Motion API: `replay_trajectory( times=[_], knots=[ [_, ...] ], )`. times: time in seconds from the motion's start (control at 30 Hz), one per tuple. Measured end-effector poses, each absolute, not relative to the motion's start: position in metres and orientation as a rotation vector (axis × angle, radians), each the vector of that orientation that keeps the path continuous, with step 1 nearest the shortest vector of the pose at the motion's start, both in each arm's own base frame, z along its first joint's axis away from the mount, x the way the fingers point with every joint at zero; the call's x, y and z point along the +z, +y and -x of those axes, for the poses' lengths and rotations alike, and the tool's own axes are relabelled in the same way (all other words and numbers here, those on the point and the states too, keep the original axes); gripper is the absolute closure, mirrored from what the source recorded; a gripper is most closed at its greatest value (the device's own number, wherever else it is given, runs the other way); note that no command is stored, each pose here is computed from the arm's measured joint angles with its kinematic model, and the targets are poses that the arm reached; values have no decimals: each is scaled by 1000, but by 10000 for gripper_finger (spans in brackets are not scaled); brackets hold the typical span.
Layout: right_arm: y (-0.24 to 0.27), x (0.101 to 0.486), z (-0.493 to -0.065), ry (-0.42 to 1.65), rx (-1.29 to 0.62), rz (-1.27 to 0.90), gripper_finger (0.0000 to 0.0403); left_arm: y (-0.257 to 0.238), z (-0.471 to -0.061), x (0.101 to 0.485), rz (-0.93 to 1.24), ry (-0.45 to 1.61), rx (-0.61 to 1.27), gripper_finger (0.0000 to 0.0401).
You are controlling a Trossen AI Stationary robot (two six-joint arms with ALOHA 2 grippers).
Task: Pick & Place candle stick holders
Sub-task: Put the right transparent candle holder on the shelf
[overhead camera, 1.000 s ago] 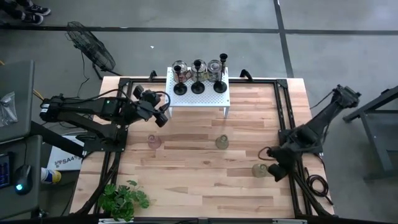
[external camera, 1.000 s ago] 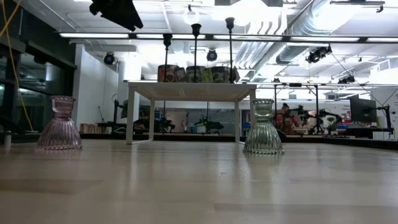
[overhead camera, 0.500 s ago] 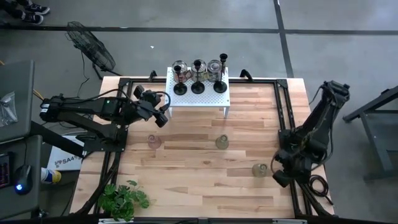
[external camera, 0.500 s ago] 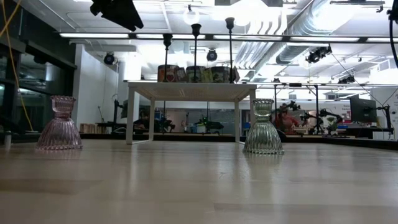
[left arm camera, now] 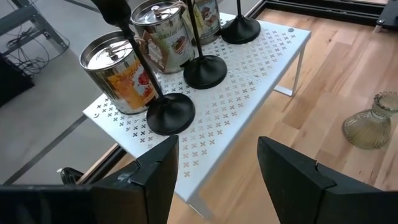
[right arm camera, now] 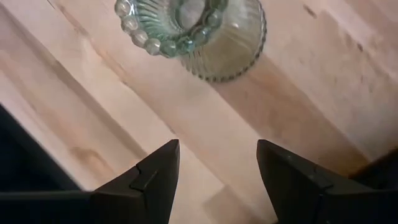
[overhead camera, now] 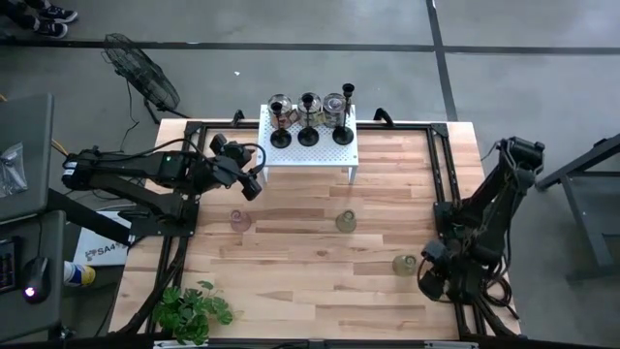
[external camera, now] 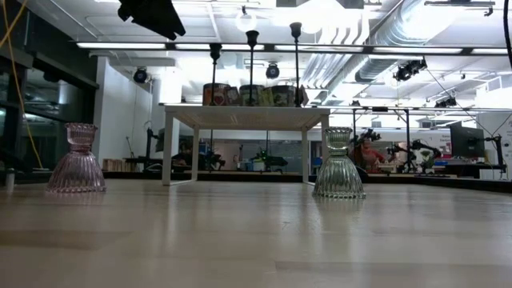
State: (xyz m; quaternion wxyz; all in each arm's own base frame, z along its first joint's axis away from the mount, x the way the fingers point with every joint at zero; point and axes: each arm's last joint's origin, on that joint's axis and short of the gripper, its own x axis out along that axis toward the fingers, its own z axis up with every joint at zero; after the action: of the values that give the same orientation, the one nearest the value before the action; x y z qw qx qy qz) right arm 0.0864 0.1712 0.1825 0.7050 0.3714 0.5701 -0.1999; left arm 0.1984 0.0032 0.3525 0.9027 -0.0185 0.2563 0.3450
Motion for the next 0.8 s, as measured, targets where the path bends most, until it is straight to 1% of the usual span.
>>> replay_trajectory(
  times=[0.3, 0.47, 0.8],
  knots=[
    [182, 162, -80, 1146, -467, -647, 196, 3, -198, 353, 28, 534, 710, 189],
    [185, 150, -80, 1158, -508, -584, 196, 3, -199, 352, 32, 536, 700, 189],
    [191, 139, -81, 1182, -519, -548, 196, 3, -199, 352, 34, 537, 695, 189]
  ],
)
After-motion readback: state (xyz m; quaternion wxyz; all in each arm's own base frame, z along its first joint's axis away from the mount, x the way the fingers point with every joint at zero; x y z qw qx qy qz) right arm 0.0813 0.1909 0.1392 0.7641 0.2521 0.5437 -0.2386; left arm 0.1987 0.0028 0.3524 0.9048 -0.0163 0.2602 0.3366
